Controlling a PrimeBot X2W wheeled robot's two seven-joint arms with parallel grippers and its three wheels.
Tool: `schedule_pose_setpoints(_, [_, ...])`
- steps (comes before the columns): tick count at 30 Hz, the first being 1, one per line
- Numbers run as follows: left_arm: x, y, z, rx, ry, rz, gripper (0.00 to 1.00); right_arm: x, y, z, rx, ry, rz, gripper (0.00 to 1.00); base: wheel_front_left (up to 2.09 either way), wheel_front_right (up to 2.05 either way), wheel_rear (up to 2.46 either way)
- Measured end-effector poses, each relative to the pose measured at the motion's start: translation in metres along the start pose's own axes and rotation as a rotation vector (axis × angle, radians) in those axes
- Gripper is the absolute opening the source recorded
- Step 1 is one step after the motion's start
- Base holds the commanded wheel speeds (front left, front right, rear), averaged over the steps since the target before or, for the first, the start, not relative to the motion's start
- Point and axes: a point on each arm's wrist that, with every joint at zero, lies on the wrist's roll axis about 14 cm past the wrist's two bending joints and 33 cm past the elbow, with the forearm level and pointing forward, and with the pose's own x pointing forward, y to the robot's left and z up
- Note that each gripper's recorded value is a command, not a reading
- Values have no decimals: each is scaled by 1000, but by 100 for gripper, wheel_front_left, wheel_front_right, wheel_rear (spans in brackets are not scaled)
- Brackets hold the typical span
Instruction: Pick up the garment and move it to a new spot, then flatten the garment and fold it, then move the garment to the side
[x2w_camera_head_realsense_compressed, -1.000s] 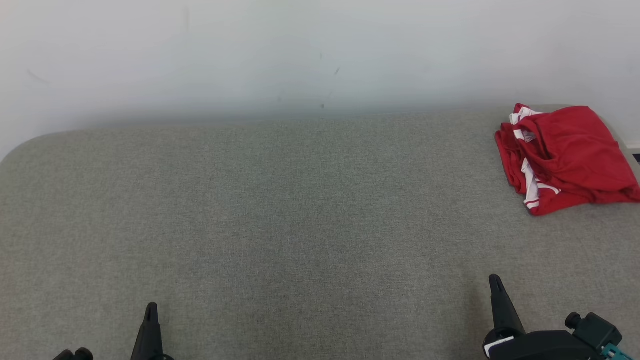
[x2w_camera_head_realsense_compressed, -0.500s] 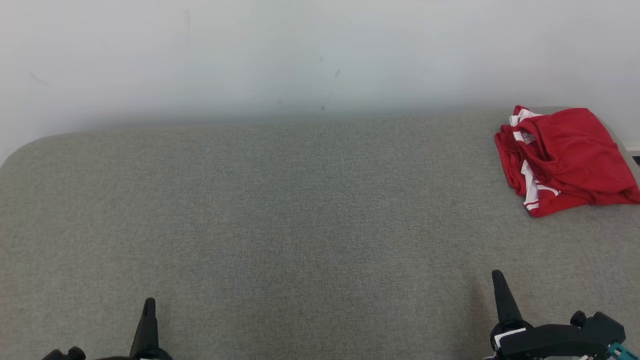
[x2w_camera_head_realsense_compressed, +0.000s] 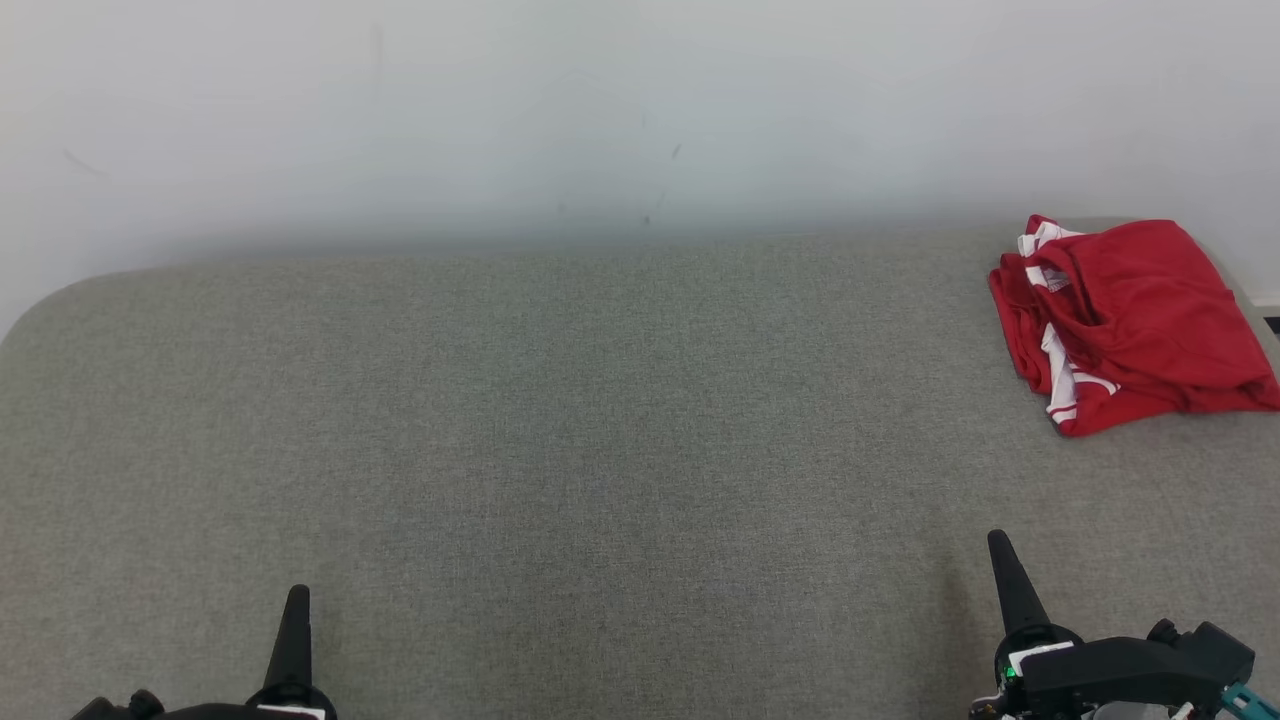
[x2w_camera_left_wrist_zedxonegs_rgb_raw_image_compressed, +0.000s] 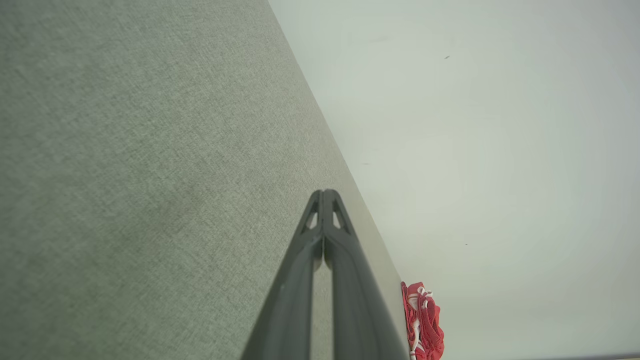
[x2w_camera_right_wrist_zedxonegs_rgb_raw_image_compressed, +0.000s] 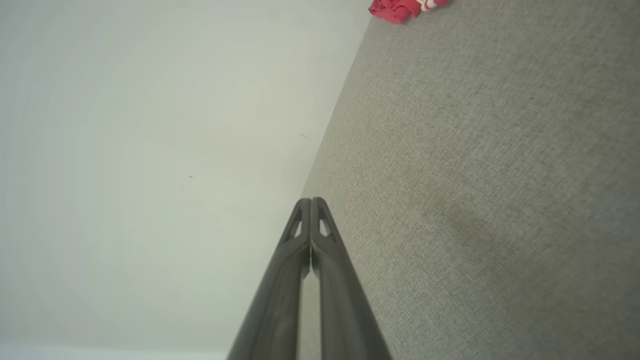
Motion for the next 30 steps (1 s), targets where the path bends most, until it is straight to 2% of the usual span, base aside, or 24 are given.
schedule_pose_setpoints(30, [5,-15,9,-255,-1,-59,0,4,12,8,247,1,38,0,0,0,0])
